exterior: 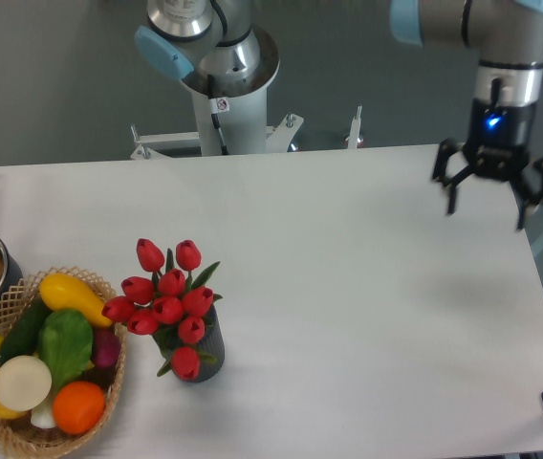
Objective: Insert the flowers into the vase
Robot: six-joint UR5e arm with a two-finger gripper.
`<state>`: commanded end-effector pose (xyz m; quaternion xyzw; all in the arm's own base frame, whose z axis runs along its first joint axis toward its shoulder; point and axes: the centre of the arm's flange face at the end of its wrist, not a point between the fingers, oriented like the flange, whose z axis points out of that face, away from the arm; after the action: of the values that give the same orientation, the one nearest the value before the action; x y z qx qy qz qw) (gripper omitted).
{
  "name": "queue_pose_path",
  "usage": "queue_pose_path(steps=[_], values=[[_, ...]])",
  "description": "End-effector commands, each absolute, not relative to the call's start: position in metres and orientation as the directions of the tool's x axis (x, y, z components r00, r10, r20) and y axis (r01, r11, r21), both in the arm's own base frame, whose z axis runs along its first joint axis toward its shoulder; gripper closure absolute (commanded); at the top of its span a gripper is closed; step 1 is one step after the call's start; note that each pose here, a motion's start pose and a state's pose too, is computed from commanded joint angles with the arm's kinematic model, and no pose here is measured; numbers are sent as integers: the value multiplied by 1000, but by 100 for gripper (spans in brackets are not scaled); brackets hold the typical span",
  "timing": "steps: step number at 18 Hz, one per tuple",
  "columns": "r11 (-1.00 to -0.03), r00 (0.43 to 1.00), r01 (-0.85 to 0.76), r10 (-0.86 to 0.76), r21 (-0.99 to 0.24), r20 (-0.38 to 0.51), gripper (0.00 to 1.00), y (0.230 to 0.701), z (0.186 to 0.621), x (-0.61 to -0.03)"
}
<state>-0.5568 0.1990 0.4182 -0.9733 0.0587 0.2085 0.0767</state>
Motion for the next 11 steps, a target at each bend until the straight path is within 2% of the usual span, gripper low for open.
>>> queue_pose_path(steps=[2,6,11], values=[[-989,927,-92,-41,-119,-373,0,160,430,-554],[-988,951,-137,-112,-68,-288,0,84,459,-537],[-990,972,-130,-116,-57,-207,0,4,482,-504]])
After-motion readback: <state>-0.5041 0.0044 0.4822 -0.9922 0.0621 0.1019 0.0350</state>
